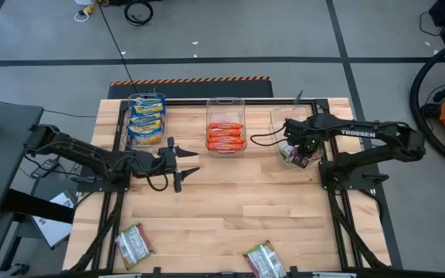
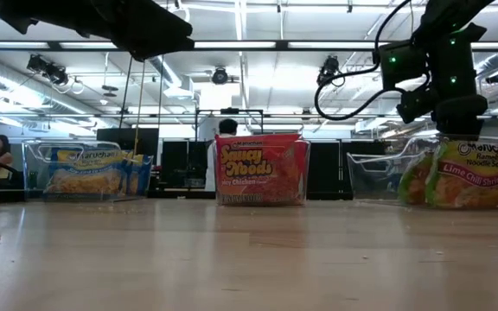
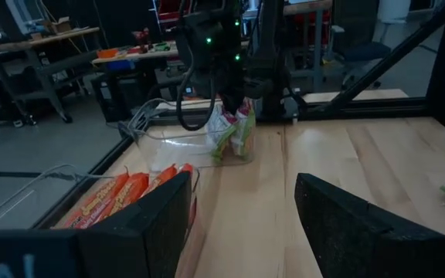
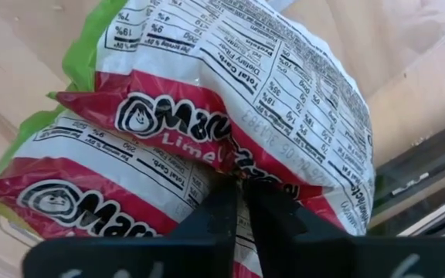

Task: Sort Maruchan noodles
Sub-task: Put the green noodle pack into the right transparent bin

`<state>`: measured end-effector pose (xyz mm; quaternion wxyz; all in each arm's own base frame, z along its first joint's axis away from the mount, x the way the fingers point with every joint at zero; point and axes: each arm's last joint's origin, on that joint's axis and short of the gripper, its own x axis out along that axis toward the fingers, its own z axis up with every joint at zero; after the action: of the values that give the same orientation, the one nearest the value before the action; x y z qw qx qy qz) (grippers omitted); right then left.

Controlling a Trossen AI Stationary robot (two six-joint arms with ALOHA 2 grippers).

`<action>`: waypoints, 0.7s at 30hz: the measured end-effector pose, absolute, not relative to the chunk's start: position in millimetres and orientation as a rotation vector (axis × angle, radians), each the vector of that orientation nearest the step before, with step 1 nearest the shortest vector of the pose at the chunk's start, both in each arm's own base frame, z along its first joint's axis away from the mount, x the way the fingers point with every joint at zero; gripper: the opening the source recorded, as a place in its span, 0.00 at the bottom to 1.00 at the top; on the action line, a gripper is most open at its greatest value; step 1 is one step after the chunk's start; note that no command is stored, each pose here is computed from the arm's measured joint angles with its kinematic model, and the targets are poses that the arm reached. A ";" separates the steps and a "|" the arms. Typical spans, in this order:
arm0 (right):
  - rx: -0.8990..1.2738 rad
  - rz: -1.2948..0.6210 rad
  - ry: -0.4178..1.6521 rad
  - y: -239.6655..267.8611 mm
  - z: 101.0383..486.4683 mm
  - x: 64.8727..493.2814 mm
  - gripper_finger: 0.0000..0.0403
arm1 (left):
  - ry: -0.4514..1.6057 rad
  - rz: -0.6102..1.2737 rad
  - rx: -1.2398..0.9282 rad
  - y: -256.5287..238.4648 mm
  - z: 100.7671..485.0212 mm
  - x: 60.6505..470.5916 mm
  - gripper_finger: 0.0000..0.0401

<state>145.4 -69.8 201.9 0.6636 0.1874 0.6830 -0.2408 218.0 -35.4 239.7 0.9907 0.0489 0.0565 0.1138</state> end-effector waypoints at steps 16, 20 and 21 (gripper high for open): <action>0.437 -0.559 1.566 -70.3 230.0 146.3 0.21 | 0.122 0.191 0.011 -36.5 237.7 218.0 0.59; 0.415 -0.681 1.432 -77.6 249.4 156.4 0.28 | 0.120 0.155 -0.033 -37.7 237.7 218.2 0.59; 0.415 -0.700 1.381 -79.8 254.0 160.3 0.29 | 0.120 0.154 -0.033 -37.8 237.7 218.2 0.59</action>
<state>160.3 -79.8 254.0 0.6958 0.1861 0.6188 -0.3135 218.2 -37.8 237.7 0.9951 -0.0167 0.0600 0.0767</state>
